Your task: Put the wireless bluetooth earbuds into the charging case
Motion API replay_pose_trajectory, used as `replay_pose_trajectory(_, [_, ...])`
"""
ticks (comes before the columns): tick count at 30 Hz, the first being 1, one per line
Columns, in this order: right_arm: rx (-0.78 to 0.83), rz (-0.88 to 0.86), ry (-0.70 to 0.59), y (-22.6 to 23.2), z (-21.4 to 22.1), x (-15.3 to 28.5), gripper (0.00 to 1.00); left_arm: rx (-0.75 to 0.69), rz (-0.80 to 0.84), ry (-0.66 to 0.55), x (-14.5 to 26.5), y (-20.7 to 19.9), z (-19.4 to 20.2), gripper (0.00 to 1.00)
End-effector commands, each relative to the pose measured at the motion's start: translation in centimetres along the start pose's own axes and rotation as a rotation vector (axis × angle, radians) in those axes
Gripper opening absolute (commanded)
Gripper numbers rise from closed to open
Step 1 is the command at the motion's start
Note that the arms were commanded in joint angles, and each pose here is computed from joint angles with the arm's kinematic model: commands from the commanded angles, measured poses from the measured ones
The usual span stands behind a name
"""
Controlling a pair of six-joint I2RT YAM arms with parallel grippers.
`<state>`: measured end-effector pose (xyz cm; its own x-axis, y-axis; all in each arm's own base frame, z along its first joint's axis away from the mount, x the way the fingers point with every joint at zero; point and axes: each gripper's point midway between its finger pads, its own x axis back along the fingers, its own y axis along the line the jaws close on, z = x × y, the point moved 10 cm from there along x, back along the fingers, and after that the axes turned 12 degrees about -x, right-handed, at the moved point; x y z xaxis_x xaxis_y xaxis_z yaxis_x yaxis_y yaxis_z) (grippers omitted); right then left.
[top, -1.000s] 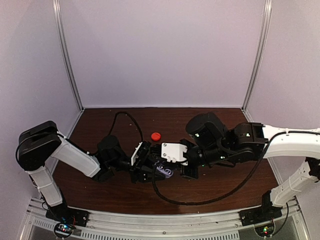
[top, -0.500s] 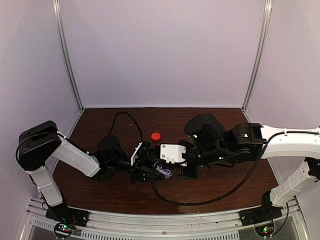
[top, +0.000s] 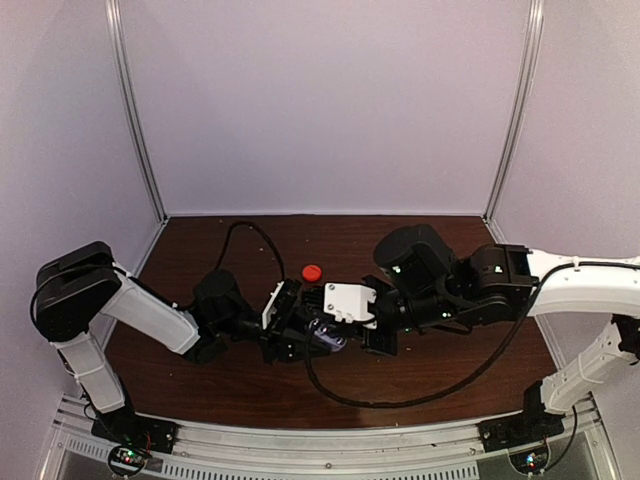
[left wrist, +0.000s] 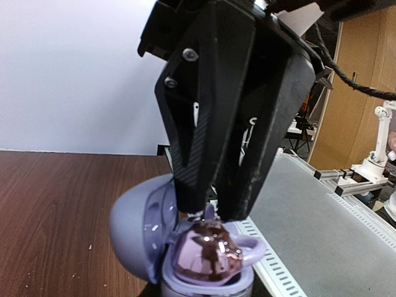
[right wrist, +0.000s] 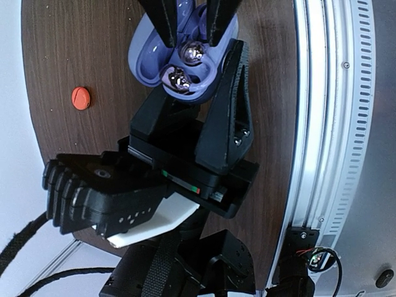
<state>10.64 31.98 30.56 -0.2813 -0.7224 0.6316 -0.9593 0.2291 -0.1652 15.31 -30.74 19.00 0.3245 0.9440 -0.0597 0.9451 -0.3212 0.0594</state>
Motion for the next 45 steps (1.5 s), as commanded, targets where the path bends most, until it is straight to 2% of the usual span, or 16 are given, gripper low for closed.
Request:
replay_pose_trajectory(1, [-0.031,0.062,-0.075,-0.7,-0.6,1.8,0.21,-0.104,-0.052,-0.062,-0.1,0.1,-2.1,0.00])
replay_pose_trajectory(6, [-0.046,0.066,-0.131,-0.7,-0.7,2.5,0.29,-0.106,-0.102,-0.061,0.0,0.5,-2.1,0.00])
replay_pose_trajectory(15, [-0.068,0.136,-0.244,-0.8,-1.1,2.7,0.55,-0.115,-0.179,-0.066,0.1,1.0,-2.4,0.00])
replay_pose_trajectory(17, [-0.061,0.156,-0.247,-0.7,-1.0,2.5,0.58,-0.117,-0.200,-0.067,0.1,1.1,-2.5,0.00])
replay_pose_trajectory(30, [0.012,0.138,-0.221,0.5,-0.9,1.0,0.55,-0.130,-0.207,-0.073,0.2,1.1,-2.7,0.00])
replay_pose_trajectory(45, [0.038,0.135,-0.185,0.7,-0.7,-0.7,0.48,-0.135,-0.201,-0.064,0.1,1.1,-2.6,0.00])
